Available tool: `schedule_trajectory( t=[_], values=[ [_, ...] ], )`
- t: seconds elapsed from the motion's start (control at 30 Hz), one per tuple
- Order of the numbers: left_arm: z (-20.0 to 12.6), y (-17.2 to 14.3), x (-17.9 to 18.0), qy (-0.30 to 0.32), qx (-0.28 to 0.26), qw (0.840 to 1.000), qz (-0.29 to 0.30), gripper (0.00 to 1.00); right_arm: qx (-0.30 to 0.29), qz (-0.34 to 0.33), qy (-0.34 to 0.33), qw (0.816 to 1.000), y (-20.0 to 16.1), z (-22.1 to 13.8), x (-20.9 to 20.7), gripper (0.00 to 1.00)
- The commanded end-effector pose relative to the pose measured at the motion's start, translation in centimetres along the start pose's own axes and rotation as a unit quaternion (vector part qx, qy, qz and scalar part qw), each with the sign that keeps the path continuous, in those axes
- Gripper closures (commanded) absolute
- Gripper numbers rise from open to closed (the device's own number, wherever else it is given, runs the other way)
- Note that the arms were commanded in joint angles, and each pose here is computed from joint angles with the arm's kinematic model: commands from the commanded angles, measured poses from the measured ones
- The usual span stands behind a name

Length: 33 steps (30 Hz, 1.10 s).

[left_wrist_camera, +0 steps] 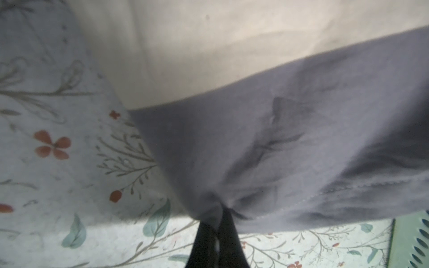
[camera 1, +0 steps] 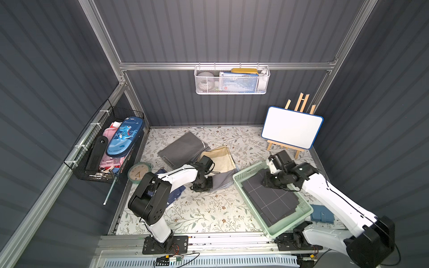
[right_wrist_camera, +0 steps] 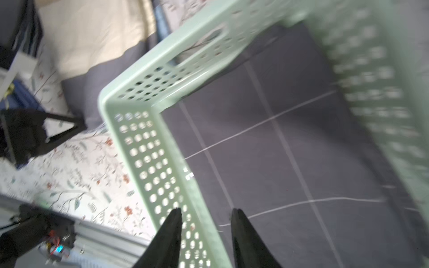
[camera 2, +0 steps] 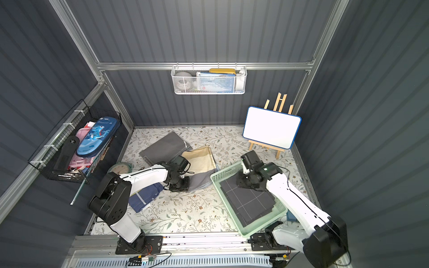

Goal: Put the folded pillowcase in the basket
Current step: Move the pillowcase to the center of the board, then adjust the basket at the center of the board.

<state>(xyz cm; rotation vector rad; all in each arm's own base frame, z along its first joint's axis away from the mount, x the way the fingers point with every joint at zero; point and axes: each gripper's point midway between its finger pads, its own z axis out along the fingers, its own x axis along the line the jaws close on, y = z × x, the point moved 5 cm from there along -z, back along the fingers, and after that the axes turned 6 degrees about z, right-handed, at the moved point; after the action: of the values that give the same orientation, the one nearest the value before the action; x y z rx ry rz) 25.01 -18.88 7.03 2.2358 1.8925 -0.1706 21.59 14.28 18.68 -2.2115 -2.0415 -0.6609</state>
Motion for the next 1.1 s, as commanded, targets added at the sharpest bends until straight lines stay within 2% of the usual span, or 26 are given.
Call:
schedule_trajectory(
  t=[0.0, 0.13, 0.4, 0.47, 0.57, 0.73, 0.97, 1.07],
  values=[
    [1.4, -0.8, 0.7, 0.027, 0.039, 0.999, 0.007, 1.0, 0.057, -0.019, 0.06, 0.996, -1.5, 1.9, 4.1, 0.61],
    [2.2, -0.4, 0.6, 0.028, 0.042, 0.999, 0.009, 1.0, 0.087, -0.036, 0.075, 0.993, -3.0, 3.8, 6.6, 0.62],
    [1.6, 1.2, 1.1, 0.048, 0.023, 0.999, 0.01, 1.0, 0.135, -0.053, 0.044, 0.988, -4.4, 7.7, 8.6, 0.65],
    [1.4, 1.5, 1.7, 0.054, 0.018, 0.998, 0.006, 1.0, 0.135, -0.042, 0.02, 0.99, -4.2, 8.8, 8.3, 0.65],
    [0.9, 2.4, 2.4, 0.06, 0.006, 0.998, 0.001, 1.0, 0.105, -0.033, -0.034, 0.993, -2.7, 9.6, 7.3, 0.65],
    [0.3, 3.8, 3.0, 0.061, -0.009, 0.998, 0.0, 1.0, 0.094, 0.007, -0.066, 0.993, -0.4, 9.9, 4.9, 0.65],
    [1.1, 4.1, 3.1, 0.054, -0.003, 0.999, 0.005, 1.0, 0.073, 0.043, -0.082, 0.993, 2.5, 9.2, 1.4, 0.65],
    [1.3, 3.7, 3.1, 0.049, 0.003, 0.999, 0.005, 1.0, 0.077, 0.046, -0.069, 0.994, 3.4, 9.9, 1.0, 0.65]
  ],
)
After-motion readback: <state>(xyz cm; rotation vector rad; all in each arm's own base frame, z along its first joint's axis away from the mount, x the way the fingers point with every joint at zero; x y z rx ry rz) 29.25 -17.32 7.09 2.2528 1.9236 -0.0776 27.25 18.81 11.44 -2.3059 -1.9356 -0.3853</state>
